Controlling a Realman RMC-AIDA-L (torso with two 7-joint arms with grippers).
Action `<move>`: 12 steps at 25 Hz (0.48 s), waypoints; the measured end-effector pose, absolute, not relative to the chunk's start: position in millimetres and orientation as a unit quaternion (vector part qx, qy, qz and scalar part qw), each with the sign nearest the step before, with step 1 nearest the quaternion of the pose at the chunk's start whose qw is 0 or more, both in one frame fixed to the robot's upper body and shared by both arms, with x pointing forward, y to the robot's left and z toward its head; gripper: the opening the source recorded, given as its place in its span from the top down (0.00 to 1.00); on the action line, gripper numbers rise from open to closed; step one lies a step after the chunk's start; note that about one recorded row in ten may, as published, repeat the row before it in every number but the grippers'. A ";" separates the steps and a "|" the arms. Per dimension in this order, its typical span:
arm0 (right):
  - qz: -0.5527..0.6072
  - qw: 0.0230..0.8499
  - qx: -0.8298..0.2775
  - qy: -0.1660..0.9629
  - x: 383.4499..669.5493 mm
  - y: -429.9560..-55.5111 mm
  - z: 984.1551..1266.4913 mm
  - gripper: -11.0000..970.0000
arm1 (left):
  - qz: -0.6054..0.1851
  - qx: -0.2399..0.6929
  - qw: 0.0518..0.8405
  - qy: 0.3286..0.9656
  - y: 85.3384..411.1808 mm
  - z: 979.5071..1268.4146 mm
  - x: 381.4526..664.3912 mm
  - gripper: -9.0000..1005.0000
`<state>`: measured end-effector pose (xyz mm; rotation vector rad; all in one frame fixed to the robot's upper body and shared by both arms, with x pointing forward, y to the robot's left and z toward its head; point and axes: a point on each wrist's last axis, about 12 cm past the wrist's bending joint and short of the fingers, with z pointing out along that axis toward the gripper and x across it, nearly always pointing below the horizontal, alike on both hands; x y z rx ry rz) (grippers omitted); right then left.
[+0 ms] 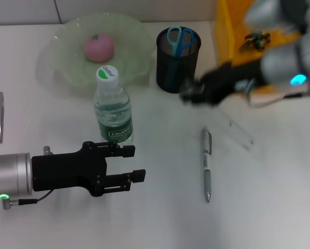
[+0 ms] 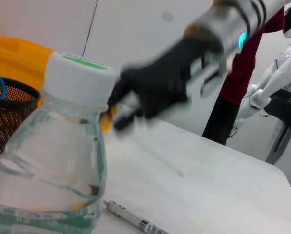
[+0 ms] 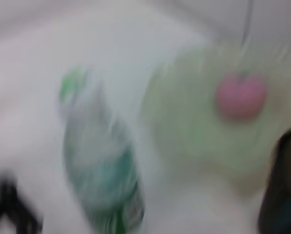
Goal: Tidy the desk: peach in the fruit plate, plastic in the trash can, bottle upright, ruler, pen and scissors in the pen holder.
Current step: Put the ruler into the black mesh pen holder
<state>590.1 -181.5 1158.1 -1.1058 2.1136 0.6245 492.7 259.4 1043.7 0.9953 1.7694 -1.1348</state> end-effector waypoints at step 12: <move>0.406 0.657 -0.158 0.615 608.2 -239.0 1159.1 0.60 | -0.448 0.392 0.398 0.698 259.5 1043.9 492.9 0.34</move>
